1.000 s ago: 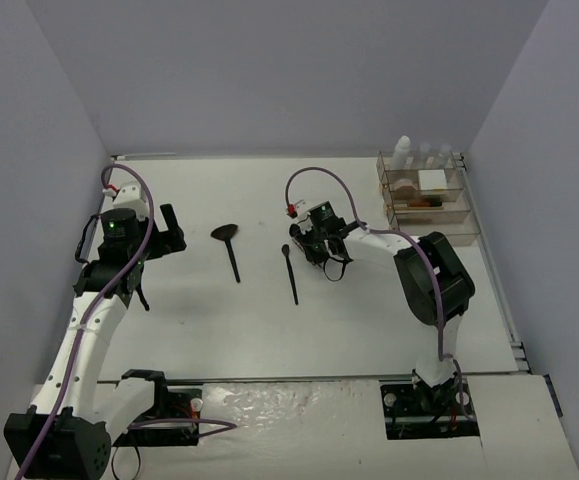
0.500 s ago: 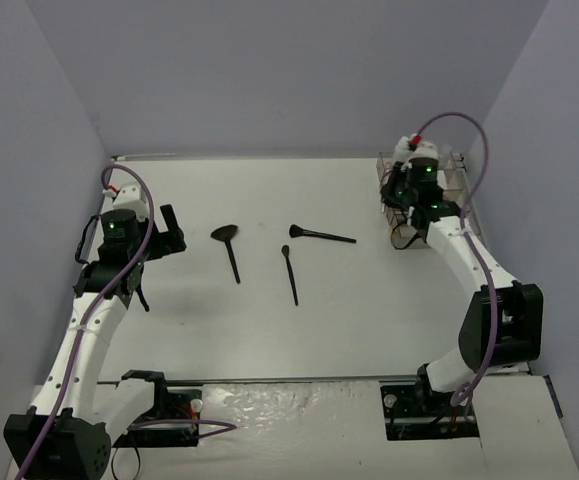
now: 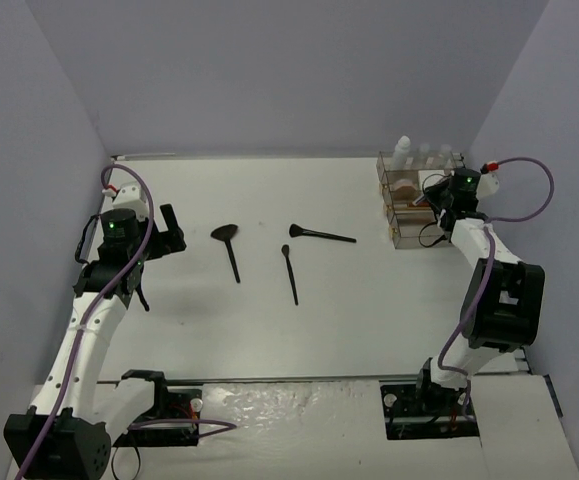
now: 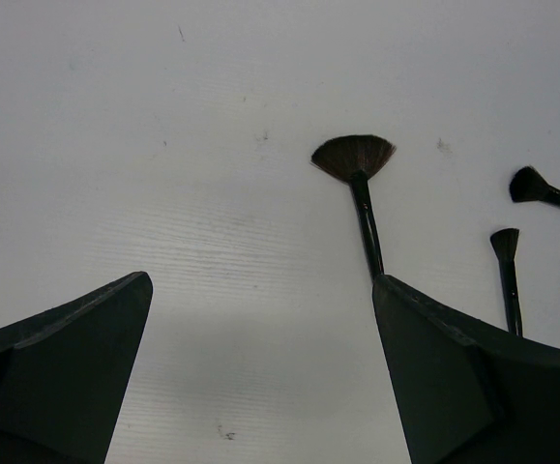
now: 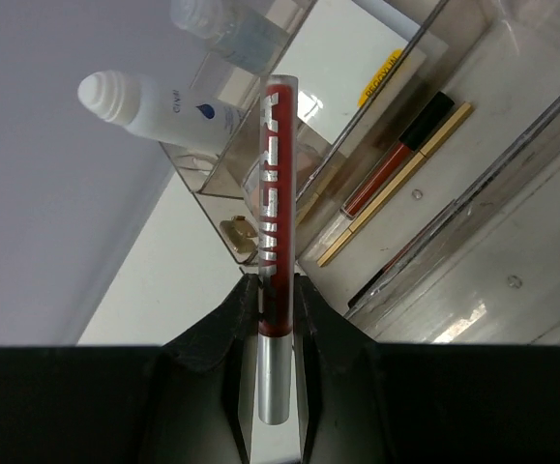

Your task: Organize the makeup

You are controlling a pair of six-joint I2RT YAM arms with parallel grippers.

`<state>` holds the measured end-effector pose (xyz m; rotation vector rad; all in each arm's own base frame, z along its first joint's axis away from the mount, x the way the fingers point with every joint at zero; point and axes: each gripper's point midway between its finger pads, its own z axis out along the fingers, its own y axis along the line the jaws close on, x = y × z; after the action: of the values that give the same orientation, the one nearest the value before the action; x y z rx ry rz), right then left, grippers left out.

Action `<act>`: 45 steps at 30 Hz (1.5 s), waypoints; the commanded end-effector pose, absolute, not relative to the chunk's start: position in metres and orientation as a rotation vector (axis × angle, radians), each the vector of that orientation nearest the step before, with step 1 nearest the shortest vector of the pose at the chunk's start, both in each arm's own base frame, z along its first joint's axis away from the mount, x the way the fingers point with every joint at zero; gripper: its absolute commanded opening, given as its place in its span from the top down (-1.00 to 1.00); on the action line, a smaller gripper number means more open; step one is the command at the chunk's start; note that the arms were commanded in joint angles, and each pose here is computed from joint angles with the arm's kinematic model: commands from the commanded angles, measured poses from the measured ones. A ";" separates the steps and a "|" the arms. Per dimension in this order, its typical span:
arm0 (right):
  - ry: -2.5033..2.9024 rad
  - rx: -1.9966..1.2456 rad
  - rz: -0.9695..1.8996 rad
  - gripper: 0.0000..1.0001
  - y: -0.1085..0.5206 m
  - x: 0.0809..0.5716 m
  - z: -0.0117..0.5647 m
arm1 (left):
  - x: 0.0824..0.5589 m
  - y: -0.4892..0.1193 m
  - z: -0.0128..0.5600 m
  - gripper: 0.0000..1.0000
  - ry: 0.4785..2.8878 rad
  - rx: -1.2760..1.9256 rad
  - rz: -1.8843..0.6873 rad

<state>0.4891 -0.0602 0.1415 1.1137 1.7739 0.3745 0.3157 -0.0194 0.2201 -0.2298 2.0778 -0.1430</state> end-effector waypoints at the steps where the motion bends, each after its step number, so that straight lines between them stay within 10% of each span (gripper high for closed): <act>1: 1.555 1.207 0.437 1.00 -0.076 0.527 0.178 | 0.323 -0.018 0.247 -0.94 1.988 -0.230 -0.154; 9: 1.552 1.302 0.419 0.91 -0.082 0.537 0.141 | 0.324 -0.018 0.247 -0.94 1.988 -0.231 -0.157; 25: 1.615 1.176 0.428 -0.17 -0.071 0.532 0.153 | 0.323 -0.018 0.246 -0.94 1.990 -0.231 -0.153; 45: 2.149 -0.219 0.227 -0.19 0.202 0.381 0.161 | 0.321 -0.014 0.249 -0.94 1.974 -0.234 -0.127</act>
<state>0.4154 0.1848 0.1956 0.0268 2.0403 0.3627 0.3142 -0.0185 0.2240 -0.2311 2.0640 -0.1397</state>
